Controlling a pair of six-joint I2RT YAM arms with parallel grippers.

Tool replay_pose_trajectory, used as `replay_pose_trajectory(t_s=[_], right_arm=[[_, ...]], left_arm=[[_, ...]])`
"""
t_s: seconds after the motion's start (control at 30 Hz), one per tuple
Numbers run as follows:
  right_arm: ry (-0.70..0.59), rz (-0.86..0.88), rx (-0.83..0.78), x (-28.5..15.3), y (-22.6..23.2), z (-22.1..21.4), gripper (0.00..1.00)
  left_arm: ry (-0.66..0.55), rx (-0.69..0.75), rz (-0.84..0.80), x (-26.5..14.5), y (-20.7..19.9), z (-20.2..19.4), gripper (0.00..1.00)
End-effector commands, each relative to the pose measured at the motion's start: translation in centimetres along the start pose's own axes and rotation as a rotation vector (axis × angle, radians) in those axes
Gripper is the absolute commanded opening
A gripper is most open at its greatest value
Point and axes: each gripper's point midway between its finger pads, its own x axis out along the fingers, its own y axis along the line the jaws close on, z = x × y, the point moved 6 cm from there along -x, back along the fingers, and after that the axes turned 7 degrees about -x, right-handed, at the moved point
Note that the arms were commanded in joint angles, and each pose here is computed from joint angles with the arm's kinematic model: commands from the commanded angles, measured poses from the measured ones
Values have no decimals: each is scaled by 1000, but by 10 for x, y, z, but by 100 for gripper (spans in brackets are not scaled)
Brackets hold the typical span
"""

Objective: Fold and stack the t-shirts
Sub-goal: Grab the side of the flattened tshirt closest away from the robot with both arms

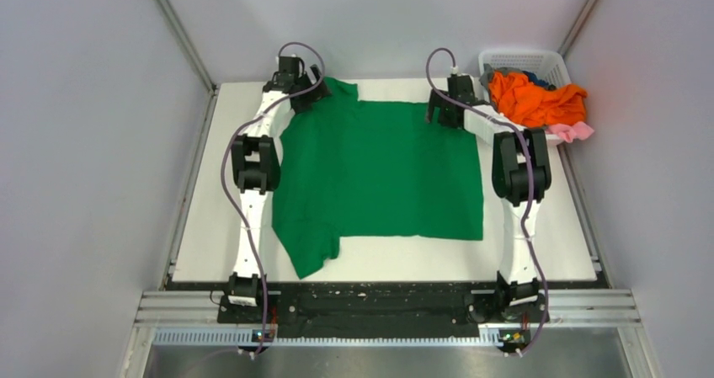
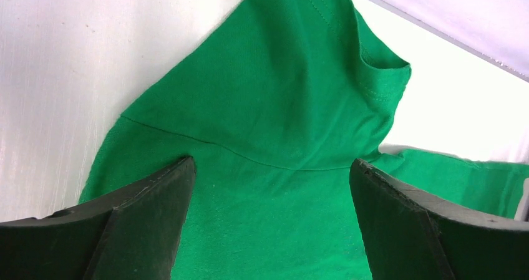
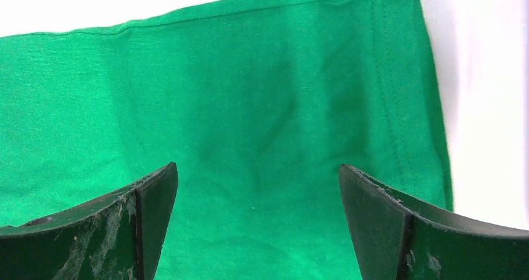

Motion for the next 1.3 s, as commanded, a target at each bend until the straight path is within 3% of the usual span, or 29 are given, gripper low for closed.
replay_pose_trajectory(t_s=[0.0, 0.13, 0.27, 0.47, 0.57, 0.67, 0.93, 1.1, 1.27], right_arm=[[-49, -15, -27, -32, -3, 37, 99], [-105, -15, 2, -91, -5, 47, 99], [-109, -6, 46, -153, -10, 11, 99], [-77, -23, 148, -205, -32, -78, 99], [-99, -37, 177, -222, -41, -100, 99], [-118, -35, 183, -234, -47, -112, 99], [-119, -30, 196, -240, -48, -120, 99], [-94, -62, 190, -237, -52, -124, 99], [-86, -65, 185, -235, -52, -125, 99]], left_arm=[[-64, 32, -74, -38, -31, 29, 99], [-77, 84, -107, -112, -65, 32, 99], [-85, 110, -6, -182, -62, -15, 99], [-60, 72, 168, -270, -3, -145, 99], [-36, 49, 201, -310, 25, -203, 99], [37, -12, 339, -340, 75, -254, 97], [250, -137, 345, -369, 123, -340, 84], [288, -90, 494, -377, 140, -350, 65], [342, -60, 466, -364, 137, -359, 50]])
